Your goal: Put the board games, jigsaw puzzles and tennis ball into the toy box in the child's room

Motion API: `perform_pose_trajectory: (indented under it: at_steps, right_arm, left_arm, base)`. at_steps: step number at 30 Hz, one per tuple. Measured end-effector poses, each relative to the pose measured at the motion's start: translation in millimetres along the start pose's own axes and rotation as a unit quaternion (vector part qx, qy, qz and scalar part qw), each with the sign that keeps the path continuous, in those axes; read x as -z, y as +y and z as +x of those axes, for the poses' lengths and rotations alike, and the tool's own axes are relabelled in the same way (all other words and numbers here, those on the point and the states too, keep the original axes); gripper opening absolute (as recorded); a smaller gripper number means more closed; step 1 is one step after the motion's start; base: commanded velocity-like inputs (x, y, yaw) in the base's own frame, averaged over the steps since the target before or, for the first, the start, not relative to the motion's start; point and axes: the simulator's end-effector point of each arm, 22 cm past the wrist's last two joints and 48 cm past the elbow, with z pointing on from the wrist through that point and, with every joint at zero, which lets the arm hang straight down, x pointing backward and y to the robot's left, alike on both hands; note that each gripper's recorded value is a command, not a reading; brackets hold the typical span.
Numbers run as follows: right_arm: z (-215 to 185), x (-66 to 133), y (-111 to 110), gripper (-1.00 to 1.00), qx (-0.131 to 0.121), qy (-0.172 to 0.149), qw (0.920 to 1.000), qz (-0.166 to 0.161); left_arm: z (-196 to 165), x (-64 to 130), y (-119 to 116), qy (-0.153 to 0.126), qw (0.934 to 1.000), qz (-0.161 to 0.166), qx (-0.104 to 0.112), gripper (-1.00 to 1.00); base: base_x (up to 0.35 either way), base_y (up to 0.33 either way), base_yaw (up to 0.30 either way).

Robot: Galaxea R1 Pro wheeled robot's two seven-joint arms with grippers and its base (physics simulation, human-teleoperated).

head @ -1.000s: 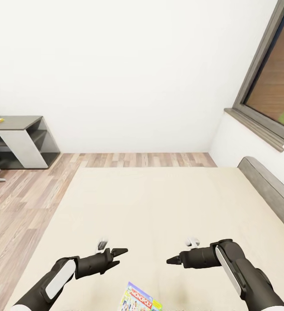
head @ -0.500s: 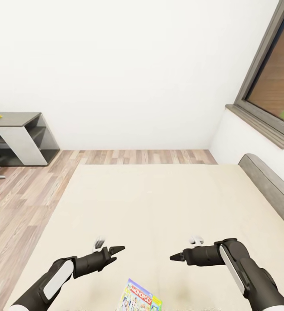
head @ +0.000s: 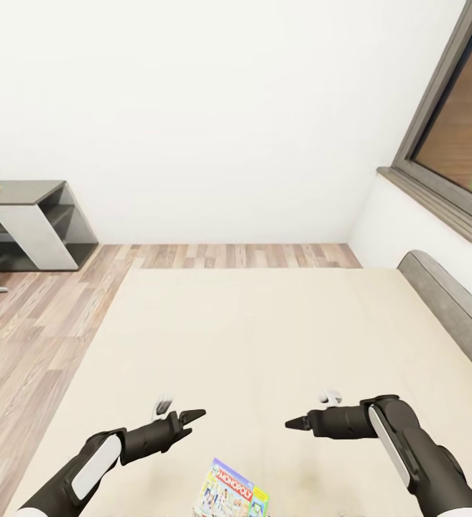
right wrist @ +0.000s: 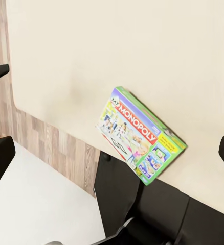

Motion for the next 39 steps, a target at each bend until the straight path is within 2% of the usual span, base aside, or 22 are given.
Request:
perform_pose_trajectory:
  at_steps: [11,23,39]
  right_arm:
    - [2,-2.9,-6,1.00,-0.005,0.004,1.0000,0.001]
    - [6,-7.5,-11,1.00,-0.012,0.009,0.9999,0.002]
    - [13,-15.0,-17,1.00,-0.020,0.019,0.9996,0.002]
  left_arm:
    - [4,-2.5,6,0.004,1.0000,-0.001,0.009,1.00]
    - [6,-3.6,-1,0.010,0.9995,0.030,0.011,1.00]
    - [11,-7.1,5,0.016,0.9991,0.035,0.019,1.00]
  base:
    - [0.000,0.000,0.000]
    - [0.000,0.000,0.000]
    - [0.000,0.000,0.000]
